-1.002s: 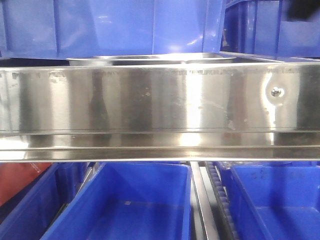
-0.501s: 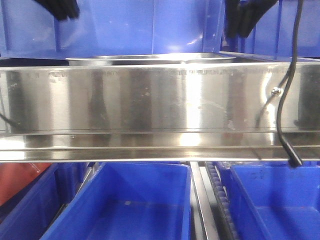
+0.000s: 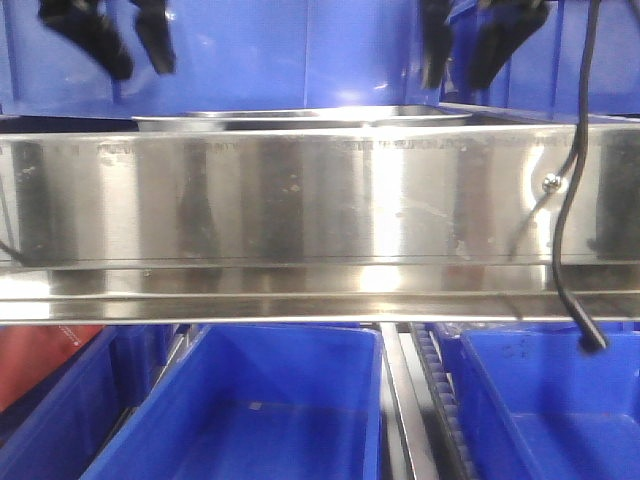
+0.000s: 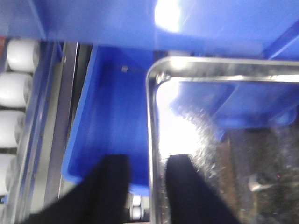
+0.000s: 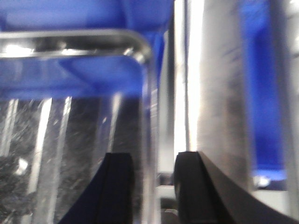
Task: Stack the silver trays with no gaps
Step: 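Grip the silver tray's side rims with both grippers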
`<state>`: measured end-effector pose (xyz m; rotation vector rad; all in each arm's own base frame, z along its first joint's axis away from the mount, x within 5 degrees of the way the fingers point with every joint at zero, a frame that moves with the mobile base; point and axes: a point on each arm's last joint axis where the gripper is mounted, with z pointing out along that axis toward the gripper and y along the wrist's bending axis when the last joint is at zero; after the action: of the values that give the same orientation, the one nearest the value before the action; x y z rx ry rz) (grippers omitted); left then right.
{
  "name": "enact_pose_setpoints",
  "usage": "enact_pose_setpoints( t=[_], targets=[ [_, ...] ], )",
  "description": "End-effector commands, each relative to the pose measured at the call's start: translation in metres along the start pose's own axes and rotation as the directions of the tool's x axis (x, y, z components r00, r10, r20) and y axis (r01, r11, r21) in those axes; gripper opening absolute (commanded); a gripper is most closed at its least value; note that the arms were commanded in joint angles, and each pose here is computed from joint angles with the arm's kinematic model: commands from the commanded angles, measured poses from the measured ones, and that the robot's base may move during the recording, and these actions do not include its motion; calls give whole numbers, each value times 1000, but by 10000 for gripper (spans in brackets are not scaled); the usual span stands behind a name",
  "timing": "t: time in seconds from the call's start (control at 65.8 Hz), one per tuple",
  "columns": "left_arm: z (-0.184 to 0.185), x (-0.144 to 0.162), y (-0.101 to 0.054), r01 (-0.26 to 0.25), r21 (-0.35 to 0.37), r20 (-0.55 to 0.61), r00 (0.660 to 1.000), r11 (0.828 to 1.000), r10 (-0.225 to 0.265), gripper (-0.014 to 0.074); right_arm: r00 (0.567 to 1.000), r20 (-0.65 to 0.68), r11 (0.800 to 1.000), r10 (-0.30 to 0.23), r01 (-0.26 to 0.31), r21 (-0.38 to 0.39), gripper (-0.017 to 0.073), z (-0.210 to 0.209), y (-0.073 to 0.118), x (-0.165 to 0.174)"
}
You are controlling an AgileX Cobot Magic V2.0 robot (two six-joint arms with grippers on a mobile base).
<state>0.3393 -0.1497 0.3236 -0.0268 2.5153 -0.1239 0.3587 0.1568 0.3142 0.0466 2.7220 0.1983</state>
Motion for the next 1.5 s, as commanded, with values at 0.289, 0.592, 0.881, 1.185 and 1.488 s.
enact_pose_setpoints(
  t=[0.289, 0.592, 0.881, 1.185, 1.488],
  targets=[
    [11, 2, -4, 1, -3, -20, 1000, 1000, -1, 274, 1000, 6, 1000, 6, -6, -28, 151, 12, 6, -3],
    [13, 2, -5, 0, -3, -20, 1000, 1000, 0, 274, 1000, 7, 1000, 6, -6, -28, 151, 14, 6, -4],
    [13, 1, -5, 0, 0, -17, 1000, 1000, 0, 274, 1000, -13, 1000, 5, -5, -19, 151, 24, 7, -3],
    [19, 7, -4, 0, -4, -39, 999, 1000, 0, 274, 999, -44, 1000, 4, -4, -3, 151, 33, 6, -2],
    [27, 16, -2, -7, -10, -62, 998, 1000, 6, 274, 999, -45, 1000, 4, -4, -3, 151, 33, 6, -2]
  ],
)
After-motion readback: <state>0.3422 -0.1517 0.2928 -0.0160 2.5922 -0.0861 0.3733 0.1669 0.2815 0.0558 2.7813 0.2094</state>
